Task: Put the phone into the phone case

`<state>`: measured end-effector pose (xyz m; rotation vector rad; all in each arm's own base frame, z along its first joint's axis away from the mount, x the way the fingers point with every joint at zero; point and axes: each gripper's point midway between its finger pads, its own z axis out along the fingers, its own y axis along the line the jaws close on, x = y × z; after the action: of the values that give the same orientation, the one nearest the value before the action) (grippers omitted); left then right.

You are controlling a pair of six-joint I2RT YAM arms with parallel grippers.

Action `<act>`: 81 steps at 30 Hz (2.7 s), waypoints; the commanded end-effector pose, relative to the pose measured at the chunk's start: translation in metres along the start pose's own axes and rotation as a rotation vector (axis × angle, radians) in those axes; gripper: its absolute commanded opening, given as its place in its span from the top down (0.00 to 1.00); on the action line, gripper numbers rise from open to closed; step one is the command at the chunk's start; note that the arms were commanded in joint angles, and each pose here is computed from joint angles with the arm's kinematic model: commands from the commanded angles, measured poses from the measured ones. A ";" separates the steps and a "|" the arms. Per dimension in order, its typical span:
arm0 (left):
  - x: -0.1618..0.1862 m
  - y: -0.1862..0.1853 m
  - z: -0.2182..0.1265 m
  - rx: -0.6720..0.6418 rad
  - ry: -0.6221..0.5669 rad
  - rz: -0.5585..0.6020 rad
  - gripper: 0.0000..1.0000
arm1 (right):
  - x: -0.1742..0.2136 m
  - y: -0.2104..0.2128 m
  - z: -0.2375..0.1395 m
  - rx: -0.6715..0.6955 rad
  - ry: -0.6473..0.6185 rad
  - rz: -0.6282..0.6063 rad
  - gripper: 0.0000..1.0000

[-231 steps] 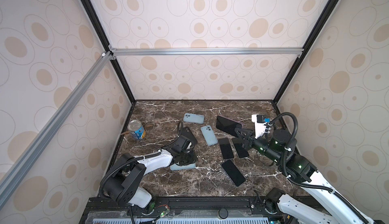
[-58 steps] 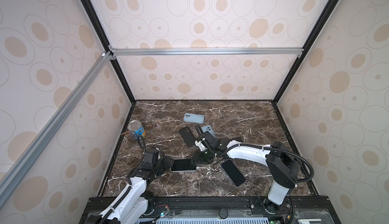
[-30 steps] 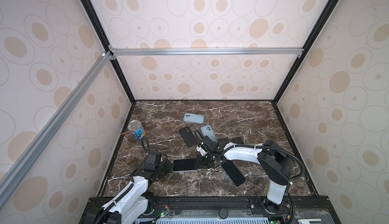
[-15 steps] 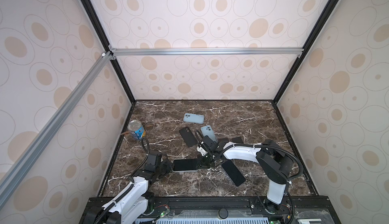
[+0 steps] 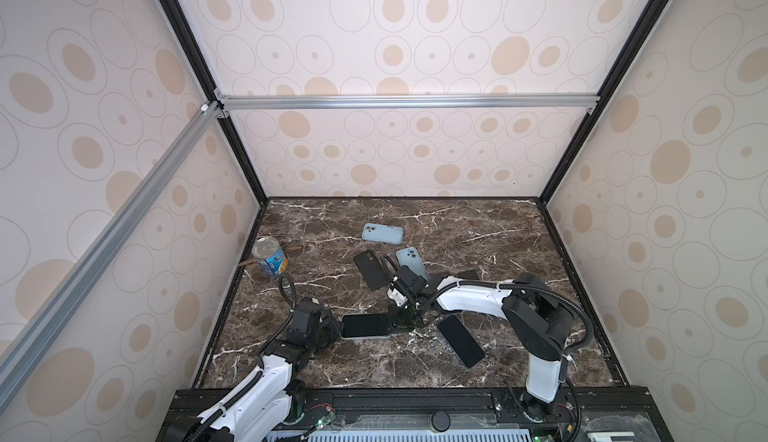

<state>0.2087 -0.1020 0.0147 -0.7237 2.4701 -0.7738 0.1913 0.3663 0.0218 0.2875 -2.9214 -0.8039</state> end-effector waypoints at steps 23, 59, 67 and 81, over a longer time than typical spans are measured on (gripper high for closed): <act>0.045 0.027 0.005 -0.060 0.165 -0.039 0.87 | 0.037 -0.049 0.088 0.244 0.141 -0.041 0.93; 0.002 -0.026 -0.016 -0.007 0.066 0.068 0.71 | -0.014 -0.001 -0.061 0.135 -0.207 -0.132 0.81; 0.008 -0.022 -0.005 -0.023 0.122 0.110 0.71 | -0.020 -0.009 -0.034 0.127 -0.162 -0.115 0.81; 0.020 -0.010 -0.001 -0.030 0.153 0.092 0.79 | -0.005 -0.032 0.001 0.140 -0.068 -0.054 0.86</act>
<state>0.1991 -0.1202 0.0193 -0.5803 2.6340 -0.7781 0.2146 0.3527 0.0316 0.3938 -3.0956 -0.7270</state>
